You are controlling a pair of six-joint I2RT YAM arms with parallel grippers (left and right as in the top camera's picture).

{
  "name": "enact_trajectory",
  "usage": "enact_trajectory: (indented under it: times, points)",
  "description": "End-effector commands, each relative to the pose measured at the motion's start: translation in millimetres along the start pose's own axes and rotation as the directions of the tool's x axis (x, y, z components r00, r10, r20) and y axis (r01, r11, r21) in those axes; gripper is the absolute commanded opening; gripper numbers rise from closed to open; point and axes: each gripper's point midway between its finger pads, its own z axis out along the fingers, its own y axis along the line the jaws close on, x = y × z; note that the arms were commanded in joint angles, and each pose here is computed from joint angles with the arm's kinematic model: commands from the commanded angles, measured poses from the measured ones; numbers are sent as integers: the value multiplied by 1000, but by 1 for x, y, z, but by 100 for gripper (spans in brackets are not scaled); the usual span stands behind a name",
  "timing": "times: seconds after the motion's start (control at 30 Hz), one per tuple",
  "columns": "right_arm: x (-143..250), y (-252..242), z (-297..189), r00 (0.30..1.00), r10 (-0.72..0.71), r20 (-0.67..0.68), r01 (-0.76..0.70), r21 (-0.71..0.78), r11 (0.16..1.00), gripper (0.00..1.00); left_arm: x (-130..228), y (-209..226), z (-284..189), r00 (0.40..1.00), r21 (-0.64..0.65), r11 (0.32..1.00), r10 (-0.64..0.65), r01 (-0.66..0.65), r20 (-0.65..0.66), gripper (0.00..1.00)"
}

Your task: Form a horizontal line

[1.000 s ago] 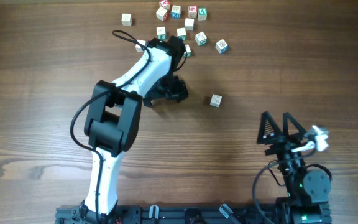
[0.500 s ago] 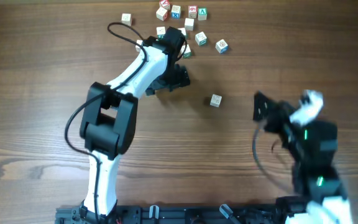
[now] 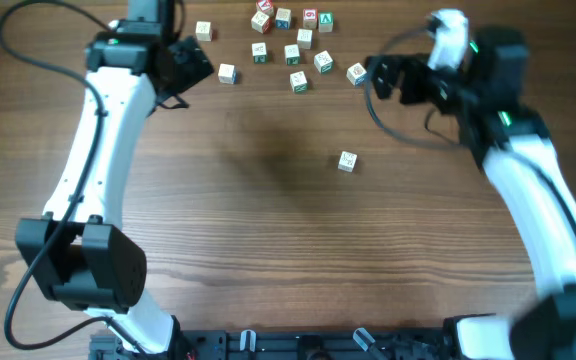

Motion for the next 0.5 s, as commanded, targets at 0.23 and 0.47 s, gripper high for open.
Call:
enact_trajectory:
  times: [0.23,0.47]
  points:
    - [-16,-26,160,950,-222,-220,268,208,941,99,6,23,3,998,-55,998,-27,24,-53,100]
    - [40,-52,229,885,-330,-328,428,296,854,99,18,16,2,993,-11,1000,-27,25,-118,100]
